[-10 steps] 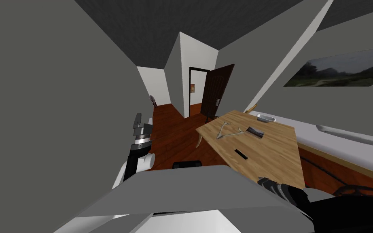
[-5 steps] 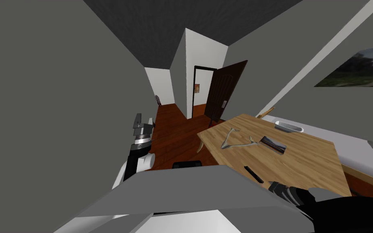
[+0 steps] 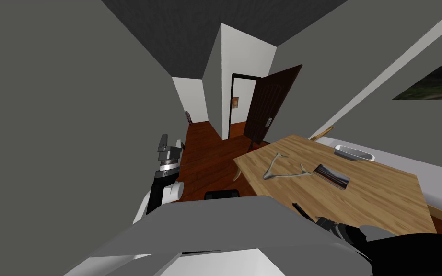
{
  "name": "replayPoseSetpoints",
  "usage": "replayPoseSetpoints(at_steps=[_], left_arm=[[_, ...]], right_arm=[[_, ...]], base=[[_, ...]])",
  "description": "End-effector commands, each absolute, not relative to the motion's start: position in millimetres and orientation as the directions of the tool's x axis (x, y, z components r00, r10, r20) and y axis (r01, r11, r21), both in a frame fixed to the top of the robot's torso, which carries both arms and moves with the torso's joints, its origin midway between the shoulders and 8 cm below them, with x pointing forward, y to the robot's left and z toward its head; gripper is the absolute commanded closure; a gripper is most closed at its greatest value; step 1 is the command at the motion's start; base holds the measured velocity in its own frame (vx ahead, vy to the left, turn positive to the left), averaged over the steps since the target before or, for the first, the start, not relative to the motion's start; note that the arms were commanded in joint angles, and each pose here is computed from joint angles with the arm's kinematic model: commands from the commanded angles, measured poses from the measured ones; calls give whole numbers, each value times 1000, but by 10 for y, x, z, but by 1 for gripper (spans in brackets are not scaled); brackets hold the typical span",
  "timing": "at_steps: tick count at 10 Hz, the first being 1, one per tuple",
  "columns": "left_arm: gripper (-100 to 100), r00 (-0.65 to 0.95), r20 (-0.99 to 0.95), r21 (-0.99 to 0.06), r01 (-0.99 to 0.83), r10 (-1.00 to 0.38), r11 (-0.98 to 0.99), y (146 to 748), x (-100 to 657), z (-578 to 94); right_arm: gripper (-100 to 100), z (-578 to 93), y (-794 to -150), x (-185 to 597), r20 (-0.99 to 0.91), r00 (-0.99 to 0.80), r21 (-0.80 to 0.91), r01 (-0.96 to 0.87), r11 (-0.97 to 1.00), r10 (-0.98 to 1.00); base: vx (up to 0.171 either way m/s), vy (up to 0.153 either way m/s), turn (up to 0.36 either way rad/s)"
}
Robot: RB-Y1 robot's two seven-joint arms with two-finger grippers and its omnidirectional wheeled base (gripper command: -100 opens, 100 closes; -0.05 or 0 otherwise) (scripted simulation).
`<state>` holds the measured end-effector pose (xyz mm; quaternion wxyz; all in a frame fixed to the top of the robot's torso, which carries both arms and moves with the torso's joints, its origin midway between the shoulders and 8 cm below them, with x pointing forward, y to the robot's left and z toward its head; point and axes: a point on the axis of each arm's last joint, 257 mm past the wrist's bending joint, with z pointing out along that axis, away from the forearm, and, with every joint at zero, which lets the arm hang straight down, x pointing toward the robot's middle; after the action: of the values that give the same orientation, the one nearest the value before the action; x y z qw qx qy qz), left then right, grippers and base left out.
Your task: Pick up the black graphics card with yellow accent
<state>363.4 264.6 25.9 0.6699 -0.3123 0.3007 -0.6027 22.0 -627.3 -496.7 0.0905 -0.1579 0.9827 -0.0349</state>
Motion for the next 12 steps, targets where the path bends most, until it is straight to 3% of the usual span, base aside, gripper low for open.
replayPoseSetpoints(at_steps=[1,2,6,7,8,11,12], left_arm=[[0,93,-26,-781,620,-995,78,2646,3634,259],[0,93,-26,-781,620,-995,78,2646,3634,259],[0,93,-26,-781,620,-995,78,2646,3634,259],[0,93,-26,-781,620,-995,78,2646,3634,259],[0,93,-26,-781,620,-995,78,2646,3634,259],[0,93,-26,-781,620,-995,78,2646,3634,259],[0,92,-26,-781,620,-995,78,2646,3634,259]], right_arm=[[-100,-4967,-6273,220,-167,-934,-97,-304,948,-317],[100,-4975,-6271,220,-167,-934,-99,-303,948,-316],[100,-4974,-6270,222,-167,-933,-99,-305,947,-318],[0,-4975,-6268,222,-167,-933,-98,-305,947,-318],[100,-4881,-6328,245,-164,-933,-99,-309,946,-322],[100,-4787,-6371,248,-161,-930,-99,-318,943,-330],[0,-4779,-6372,248,-160,-930,-98,-317,943,-329]], base=[[-4,-27,9],[0,-5,0],[0,0,0],[0,0,0],[2,30,-72],[-1,44,-56],[-1,6,0]])
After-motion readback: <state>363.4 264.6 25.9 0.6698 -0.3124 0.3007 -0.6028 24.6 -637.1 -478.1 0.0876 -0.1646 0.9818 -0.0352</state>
